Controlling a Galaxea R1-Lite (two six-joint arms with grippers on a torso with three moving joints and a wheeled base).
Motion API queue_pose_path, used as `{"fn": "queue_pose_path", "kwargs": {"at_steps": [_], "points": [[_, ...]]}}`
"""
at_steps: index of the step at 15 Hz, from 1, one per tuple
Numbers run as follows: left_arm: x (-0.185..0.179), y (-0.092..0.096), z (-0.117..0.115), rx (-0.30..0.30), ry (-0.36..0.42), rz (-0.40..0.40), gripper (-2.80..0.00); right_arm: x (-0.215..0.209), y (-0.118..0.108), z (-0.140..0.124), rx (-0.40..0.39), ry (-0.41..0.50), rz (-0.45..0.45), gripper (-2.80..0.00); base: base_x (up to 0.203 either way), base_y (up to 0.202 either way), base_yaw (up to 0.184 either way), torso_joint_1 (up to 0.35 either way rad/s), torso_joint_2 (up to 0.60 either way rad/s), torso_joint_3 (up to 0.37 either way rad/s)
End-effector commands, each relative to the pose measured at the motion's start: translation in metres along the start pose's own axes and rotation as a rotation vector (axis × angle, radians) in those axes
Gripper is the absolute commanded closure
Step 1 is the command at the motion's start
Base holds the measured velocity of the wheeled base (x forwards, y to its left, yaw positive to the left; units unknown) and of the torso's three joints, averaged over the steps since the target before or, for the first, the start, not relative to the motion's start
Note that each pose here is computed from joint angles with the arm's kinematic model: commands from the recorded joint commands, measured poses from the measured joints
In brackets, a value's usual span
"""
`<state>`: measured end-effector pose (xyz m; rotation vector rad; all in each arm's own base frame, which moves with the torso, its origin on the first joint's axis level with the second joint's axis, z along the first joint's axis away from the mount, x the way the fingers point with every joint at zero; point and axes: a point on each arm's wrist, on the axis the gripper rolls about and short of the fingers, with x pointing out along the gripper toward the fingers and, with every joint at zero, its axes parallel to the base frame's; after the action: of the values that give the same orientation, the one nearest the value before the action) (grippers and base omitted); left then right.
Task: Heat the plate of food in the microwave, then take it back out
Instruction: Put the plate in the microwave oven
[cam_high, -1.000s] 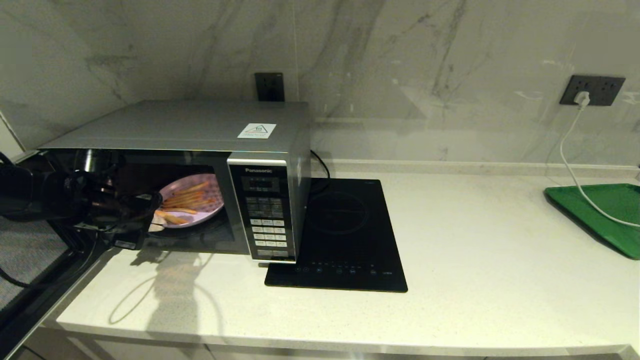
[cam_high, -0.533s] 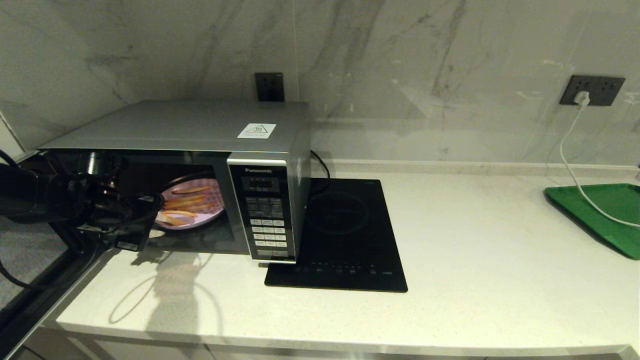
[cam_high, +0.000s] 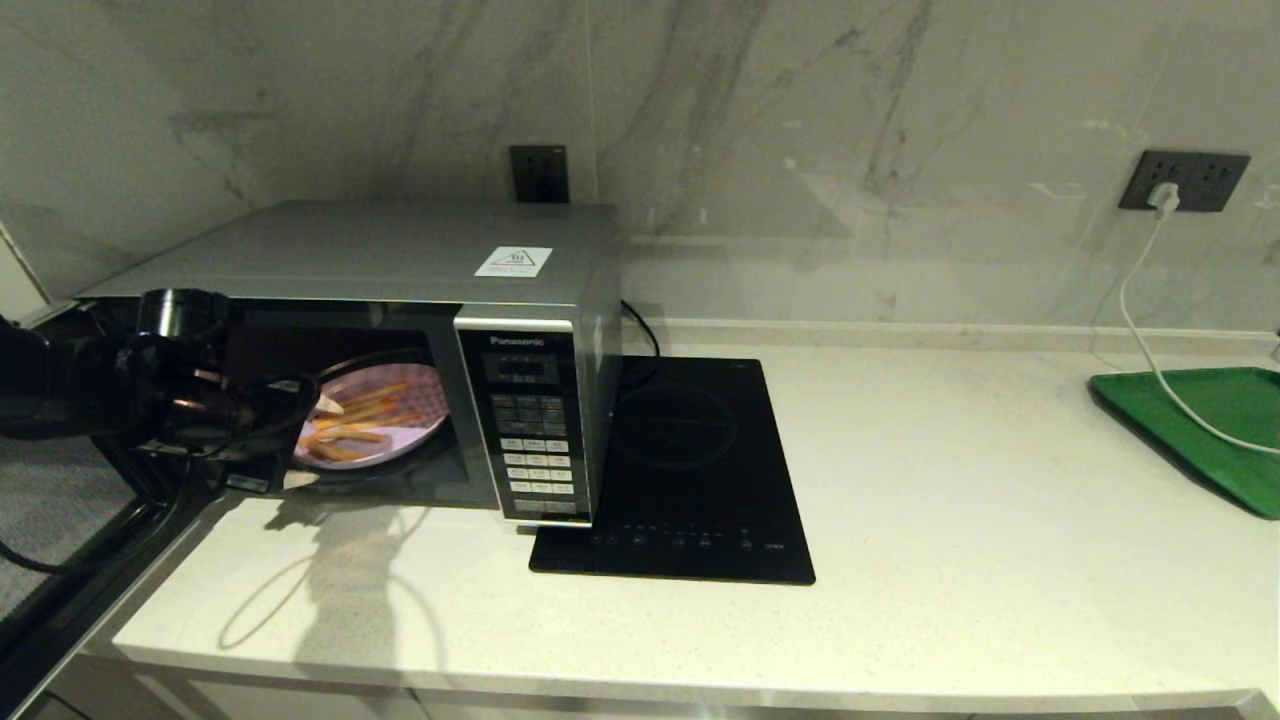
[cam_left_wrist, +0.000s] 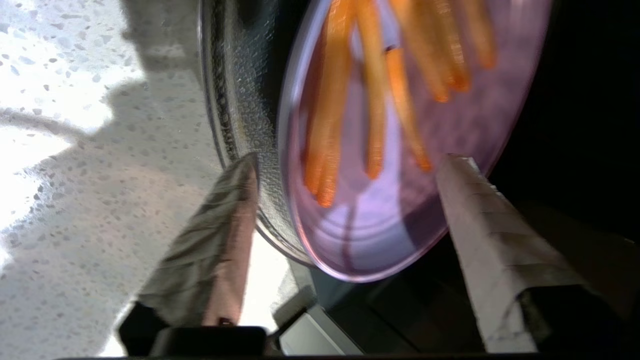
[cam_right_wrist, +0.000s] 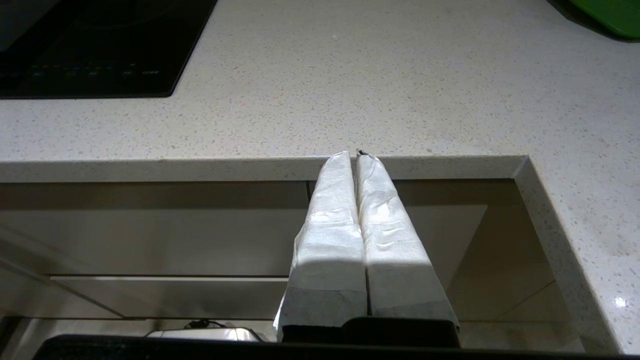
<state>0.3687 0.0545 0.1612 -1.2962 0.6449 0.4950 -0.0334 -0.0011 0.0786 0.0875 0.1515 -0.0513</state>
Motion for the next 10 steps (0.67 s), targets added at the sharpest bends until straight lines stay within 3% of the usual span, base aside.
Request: {"fn": "queue_pose_path", "kwargs": {"at_steps": [1, 5, 7, 8, 10], "points": [[-0.019, -0.01, 0.0, 0.002, -0.015, -0.055, -2.8, 0.0, 0.0, 0.0, 0.0, 0.002, 0.0, 0.0, 0.0, 0.0, 0.0, 0.0, 0.0, 0.0], [-0.037, -0.019, -0.009, 0.022, -0.01, -0.098, -2.8, 0.0, 0.0, 0.0, 0.001, 0.001, 0.0, 0.0, 0.0, 0.0, 0.0, 0.0, 0.0, 0.0], [-0.043, -0.013, -0.011, 0.022, -0.005, -0.078, -2.8, 0.0, 0.0, 0.0, 0.001, 0.001, 0.0, 0.0, 0.0, 0.0, 0.0, 0.0, 0.0, 0.0], [-0.046, -0.008, -0.013, 0.021, -0.001, -0.064, 0.0, 0.0, 0.0, 0.0, 0.001, 0.003, 0.0, 0.0, 0.0, 0.0, 0.0, 0.0, 0.0, 0.0], [-0.057, 0.006, -0.019, 0.022, 0.008, -0.04, 0.0, 0.0, 0.0, 0.0, 0.001, 0.001, 0.0, 0.0, 0.0, 0.0, 0.0, 0.0, 0.0, 0.0]]}}
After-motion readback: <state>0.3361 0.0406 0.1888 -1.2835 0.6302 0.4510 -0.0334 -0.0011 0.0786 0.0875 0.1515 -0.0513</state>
